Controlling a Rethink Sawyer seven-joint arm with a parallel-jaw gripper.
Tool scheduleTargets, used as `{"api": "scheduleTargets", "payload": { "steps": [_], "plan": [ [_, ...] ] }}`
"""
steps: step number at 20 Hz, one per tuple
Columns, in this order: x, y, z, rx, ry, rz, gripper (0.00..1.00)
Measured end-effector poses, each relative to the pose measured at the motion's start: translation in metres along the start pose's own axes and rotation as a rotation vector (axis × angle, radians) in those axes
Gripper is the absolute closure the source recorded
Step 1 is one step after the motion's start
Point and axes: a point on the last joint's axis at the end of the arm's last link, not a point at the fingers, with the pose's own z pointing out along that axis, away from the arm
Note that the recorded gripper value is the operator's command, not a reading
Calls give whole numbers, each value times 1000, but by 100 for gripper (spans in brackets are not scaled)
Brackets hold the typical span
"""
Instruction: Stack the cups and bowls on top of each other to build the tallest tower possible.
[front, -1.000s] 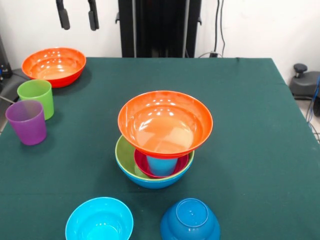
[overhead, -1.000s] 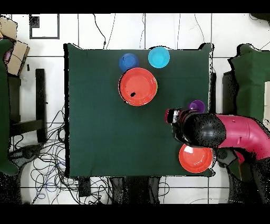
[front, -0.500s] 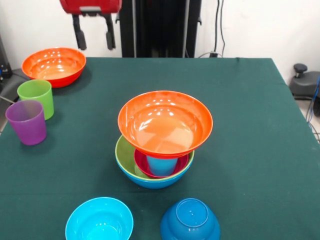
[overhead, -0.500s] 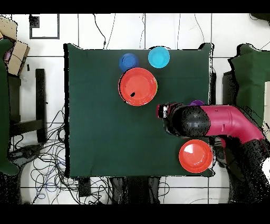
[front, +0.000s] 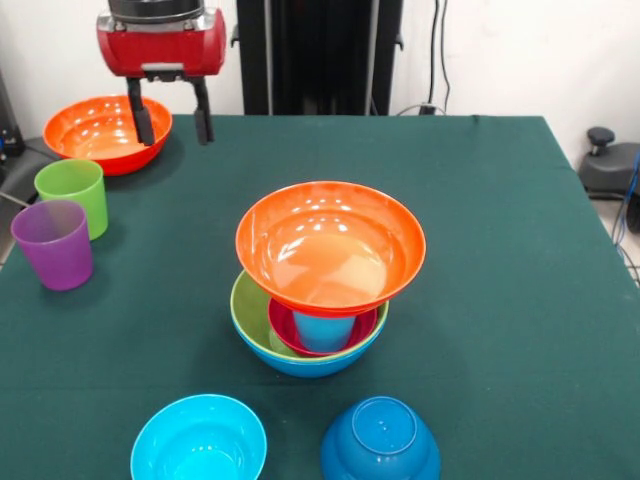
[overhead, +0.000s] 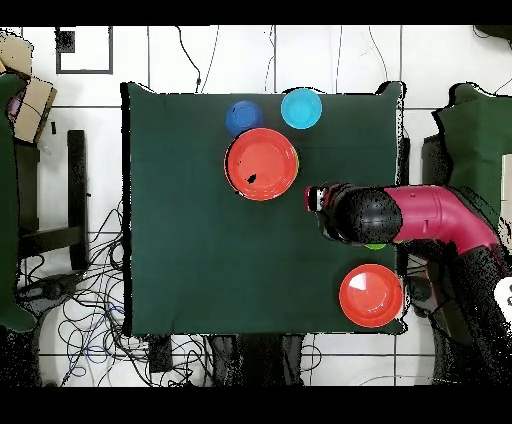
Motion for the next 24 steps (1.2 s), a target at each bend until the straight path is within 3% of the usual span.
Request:
{"api": "scheduleTargets", "payload": {
  "steps": [12, 24],
  "plan": [
    [13, -36, 4, 15, 2, 37, 0],
    [40, -58, 43, 13, 15, 16, 0]
  ]
}}
